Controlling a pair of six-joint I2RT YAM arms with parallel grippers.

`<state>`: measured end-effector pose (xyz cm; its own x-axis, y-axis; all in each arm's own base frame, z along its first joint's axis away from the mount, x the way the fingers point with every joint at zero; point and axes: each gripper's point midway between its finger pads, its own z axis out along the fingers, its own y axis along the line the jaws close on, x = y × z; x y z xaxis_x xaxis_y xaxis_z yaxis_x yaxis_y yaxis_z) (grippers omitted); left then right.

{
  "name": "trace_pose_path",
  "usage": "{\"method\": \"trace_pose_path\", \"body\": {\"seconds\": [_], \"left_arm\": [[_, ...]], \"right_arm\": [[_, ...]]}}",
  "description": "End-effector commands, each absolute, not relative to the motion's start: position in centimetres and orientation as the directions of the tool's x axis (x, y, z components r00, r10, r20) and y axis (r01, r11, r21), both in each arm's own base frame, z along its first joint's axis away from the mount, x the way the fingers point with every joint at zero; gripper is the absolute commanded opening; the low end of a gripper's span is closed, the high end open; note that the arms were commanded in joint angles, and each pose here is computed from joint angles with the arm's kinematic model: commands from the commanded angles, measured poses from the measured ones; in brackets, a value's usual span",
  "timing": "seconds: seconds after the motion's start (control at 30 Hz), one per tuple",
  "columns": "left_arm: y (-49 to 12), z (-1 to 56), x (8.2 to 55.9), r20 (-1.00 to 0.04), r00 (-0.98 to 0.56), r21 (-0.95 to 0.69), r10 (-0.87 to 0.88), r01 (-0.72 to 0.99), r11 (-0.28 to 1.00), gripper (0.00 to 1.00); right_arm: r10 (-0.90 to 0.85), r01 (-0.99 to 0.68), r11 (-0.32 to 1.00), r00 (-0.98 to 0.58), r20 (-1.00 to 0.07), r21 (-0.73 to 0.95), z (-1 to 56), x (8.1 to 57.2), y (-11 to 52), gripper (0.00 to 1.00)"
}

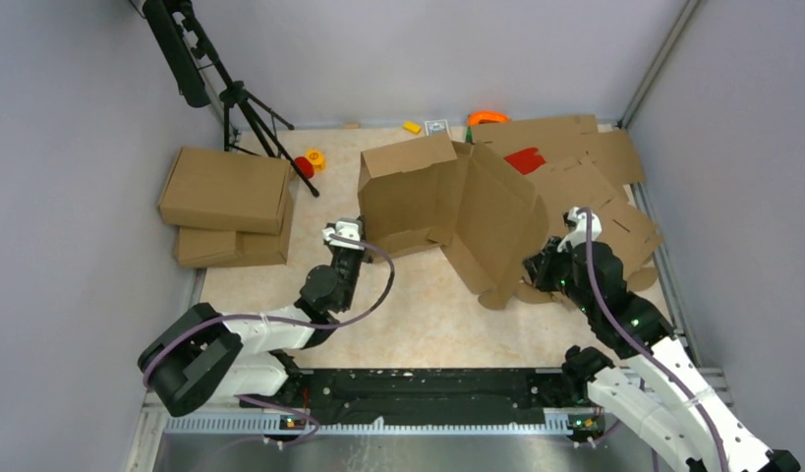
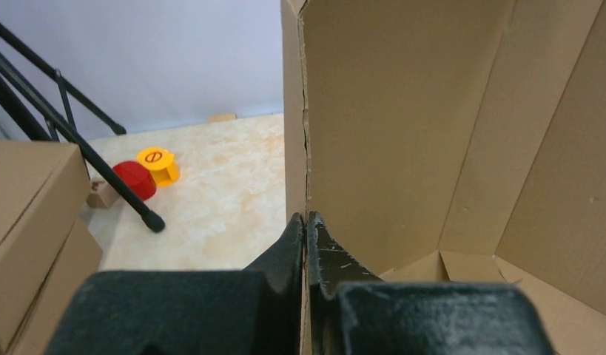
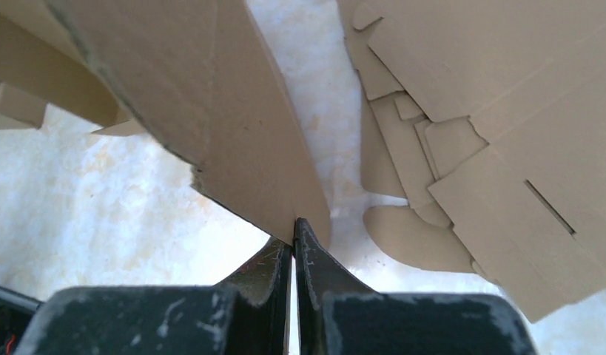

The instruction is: Fold the paper box

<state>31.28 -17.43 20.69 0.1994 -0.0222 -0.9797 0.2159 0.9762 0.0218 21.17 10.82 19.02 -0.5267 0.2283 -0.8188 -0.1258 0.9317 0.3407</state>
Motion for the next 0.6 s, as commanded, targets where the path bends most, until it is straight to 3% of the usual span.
{"method": "trace_pose_path", "body": {"seconds": [0.0, 0.13, 0.4, 0.57], "left_arm": [[-17.7, 18.9, 31.7, -0.990, 0.106, -0.073, -0.094, 0.186, 0.980, 0.00], [-17.8, 17.9, 31.9, -0.988, 0.052, -0.137, -0.148, 0.172, 0.976, 0.00], [-17.8, 16.9, 31.4, -0.993, 0.042, -0.104, -0.114, 0.198, 0.975, 0.00], [-17.4, 16.9, 31.2, -0.996, 0.059, -0.056, -0.069, 0.199, 0.978, 0.00]], "right_arm": [[0.208, -0.306, 0.870, -0.485, -0.849, 0.388, 21.1, 20.5, 13.3, 0.00], [0.183, -0.367, 0.850, -0.469, -0.864, 0.379, 21.9, 19.8, 13.8, 0.01], [0.175, -0.236, 0.917, -0.485, -0.857, 0.321, 20.6, 20.9, 11.6, 0.32], [0.151, -0.249, 0.931, -0.406, -0.901, 0.268, 21.9, 22.2, 11.3, 0.70]]}}
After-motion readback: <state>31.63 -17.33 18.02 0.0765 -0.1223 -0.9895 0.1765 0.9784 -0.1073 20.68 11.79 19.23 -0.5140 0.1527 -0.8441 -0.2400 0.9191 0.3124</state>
